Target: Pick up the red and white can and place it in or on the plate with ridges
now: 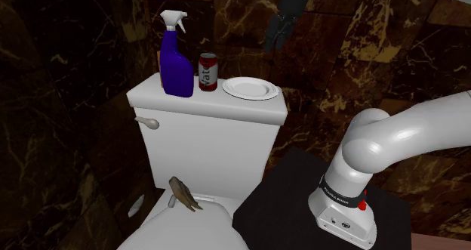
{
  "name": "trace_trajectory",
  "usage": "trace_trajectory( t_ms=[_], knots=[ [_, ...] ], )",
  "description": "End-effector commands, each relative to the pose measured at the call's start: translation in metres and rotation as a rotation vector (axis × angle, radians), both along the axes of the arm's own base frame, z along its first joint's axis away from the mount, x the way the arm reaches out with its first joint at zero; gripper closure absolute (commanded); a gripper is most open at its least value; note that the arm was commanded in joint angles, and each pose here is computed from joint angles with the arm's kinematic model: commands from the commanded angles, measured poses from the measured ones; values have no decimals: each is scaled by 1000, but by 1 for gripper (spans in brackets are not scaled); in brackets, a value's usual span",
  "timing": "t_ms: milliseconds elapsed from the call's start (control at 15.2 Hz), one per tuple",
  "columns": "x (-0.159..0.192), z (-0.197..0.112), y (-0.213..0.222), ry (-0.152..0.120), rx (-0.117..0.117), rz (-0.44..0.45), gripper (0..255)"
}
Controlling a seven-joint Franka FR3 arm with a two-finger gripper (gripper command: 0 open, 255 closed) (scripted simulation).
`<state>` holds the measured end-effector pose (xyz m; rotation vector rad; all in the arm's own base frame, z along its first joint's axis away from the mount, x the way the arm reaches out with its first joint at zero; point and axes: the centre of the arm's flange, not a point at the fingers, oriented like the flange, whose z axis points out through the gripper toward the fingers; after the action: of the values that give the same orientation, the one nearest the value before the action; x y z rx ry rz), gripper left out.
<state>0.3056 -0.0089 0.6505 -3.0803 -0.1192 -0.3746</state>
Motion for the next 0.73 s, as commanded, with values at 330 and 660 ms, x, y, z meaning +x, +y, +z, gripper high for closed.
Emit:
trace_trajectory(
  t_ms=[330,660],
  knots=[
    [60,-3,50,81,-27,-50,0],
    [123,-11,98,162,-55,-100,0]
  ],
)
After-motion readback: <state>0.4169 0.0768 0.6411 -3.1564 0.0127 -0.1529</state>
